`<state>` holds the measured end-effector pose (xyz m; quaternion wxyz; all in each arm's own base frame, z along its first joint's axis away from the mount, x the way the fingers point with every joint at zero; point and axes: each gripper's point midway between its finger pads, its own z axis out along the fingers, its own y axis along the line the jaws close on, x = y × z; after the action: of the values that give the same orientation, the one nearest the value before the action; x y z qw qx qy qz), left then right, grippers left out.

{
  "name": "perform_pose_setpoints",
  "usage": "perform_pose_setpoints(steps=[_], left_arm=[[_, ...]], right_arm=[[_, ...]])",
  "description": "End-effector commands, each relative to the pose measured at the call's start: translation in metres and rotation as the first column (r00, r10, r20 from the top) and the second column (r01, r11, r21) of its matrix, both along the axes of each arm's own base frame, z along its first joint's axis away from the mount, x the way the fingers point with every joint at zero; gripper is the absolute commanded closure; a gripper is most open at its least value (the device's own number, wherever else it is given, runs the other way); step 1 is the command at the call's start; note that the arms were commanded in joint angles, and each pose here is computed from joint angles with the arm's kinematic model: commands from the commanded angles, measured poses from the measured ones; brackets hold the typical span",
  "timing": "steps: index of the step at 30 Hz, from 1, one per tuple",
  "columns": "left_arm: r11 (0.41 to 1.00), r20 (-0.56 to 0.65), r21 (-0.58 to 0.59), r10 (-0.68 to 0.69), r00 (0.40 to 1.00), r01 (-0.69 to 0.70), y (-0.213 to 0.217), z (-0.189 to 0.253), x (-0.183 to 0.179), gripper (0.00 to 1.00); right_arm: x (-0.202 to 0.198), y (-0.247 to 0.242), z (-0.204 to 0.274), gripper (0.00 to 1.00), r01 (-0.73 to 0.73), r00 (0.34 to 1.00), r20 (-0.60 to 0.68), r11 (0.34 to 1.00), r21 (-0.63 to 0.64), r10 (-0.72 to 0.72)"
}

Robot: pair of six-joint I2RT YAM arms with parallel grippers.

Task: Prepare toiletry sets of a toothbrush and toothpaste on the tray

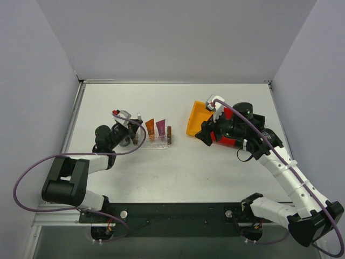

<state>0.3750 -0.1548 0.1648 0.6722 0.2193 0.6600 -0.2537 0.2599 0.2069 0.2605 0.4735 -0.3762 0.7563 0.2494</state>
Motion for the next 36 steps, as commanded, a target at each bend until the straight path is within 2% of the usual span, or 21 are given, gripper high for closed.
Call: perform_pose_setpoints(steps=[1,36], left_arm=[[1.000,0.080,-0.001,-0.017,0.997,0.017,-0.0010,0.0169,0.0026,1.00],[0.999,0.095,0.032,-0.029,0.995,0.026,-0.0011,0.0133,0.0029,1.00]], right_arm=[[0.0031,0.0042,0.0094,0.39,-0.018,0.999,0.029,0.999,0.029,0.018],[0.0030,0.0032,0.0078,0.39,-0.016,1.000,0.025,1.000,0.025,0.015]])
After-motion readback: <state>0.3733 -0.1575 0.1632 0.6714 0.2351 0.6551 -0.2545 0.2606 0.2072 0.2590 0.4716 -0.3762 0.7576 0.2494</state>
